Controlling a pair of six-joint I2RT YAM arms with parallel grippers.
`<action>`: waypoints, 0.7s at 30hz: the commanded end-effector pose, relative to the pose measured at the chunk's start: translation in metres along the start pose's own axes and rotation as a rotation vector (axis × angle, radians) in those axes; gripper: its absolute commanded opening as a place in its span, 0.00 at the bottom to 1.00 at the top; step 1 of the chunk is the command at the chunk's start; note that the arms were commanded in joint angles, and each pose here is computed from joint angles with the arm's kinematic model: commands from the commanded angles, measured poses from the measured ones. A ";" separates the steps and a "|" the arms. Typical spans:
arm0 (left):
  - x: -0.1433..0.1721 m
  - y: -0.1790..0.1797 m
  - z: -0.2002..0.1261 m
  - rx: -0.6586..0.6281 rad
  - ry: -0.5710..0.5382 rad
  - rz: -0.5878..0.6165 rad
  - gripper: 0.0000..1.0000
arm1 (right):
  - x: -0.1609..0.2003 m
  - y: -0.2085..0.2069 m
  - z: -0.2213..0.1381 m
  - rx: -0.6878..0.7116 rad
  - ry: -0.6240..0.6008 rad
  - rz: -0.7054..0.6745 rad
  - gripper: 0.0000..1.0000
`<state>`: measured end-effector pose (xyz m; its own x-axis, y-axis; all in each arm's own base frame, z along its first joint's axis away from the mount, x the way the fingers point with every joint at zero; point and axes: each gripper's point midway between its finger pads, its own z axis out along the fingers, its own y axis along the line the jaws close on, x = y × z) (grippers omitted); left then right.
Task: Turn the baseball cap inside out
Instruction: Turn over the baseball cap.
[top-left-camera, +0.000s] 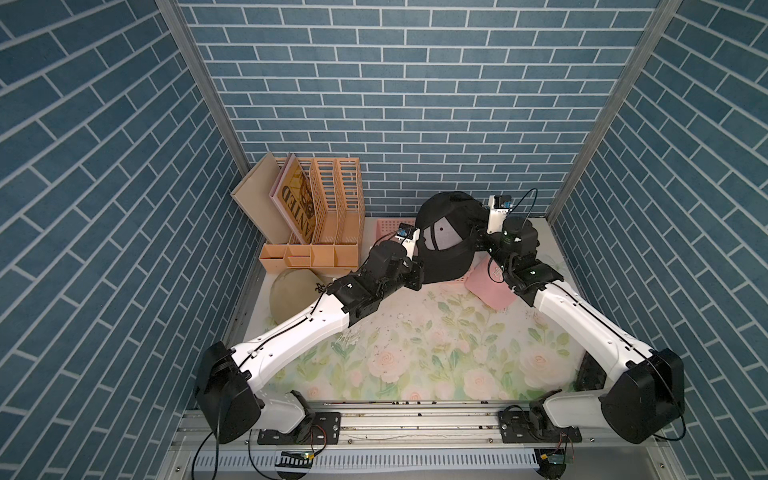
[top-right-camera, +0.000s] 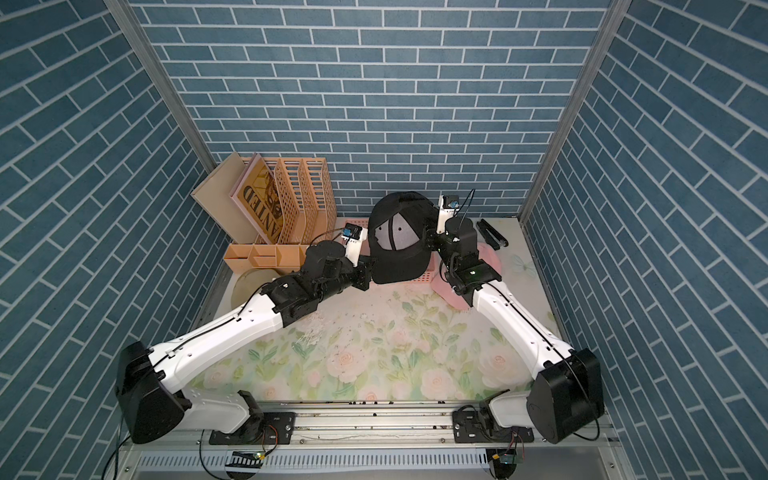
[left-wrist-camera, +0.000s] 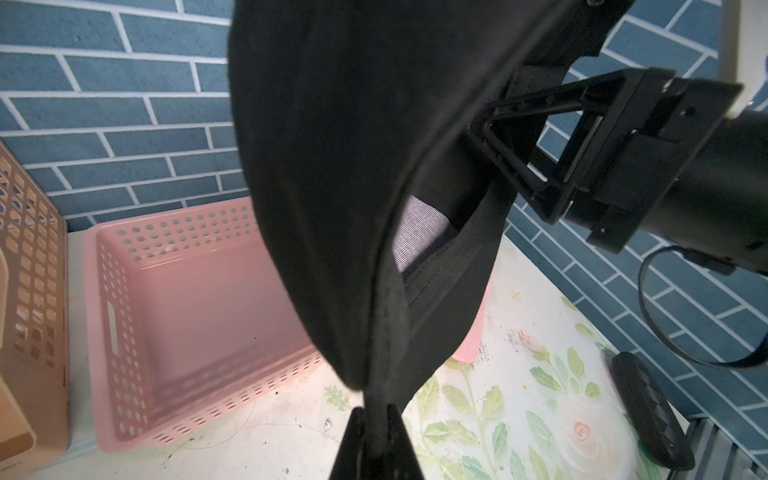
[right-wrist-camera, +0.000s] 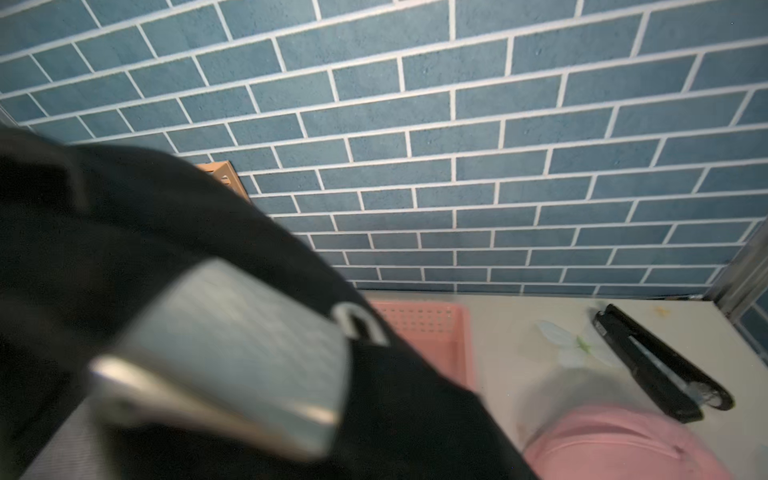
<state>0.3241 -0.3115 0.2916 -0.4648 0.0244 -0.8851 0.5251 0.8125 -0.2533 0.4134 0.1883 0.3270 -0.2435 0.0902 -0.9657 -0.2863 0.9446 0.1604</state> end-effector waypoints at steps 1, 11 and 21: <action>-0.015 0.003 -0.002 -0.031 -0.044 0.011 0.00 | -0.011 0.010 -0.017 -0.032 -0.051 0.010 0.53; -0.017 0.003 -0.002 -0.033 -0.049 0.000 0.00 | -0.025 0.048 -0.055 -0.133 -0.163 0.022 0.26; -0.016 -0.002 -0.014 -0.002 -0.046 -0.010 0.00 | -0.046 0.074 0.001 -0.137 -0.226 0.026 0.00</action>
<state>0.3257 -0.3065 0.2873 -0.4702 0.0335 -0.8819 0.5032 0.8311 -0.2367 0.3899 0.2558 0.3436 -0.1499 0.1400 -0.9787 -0.4275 0.8834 0.1918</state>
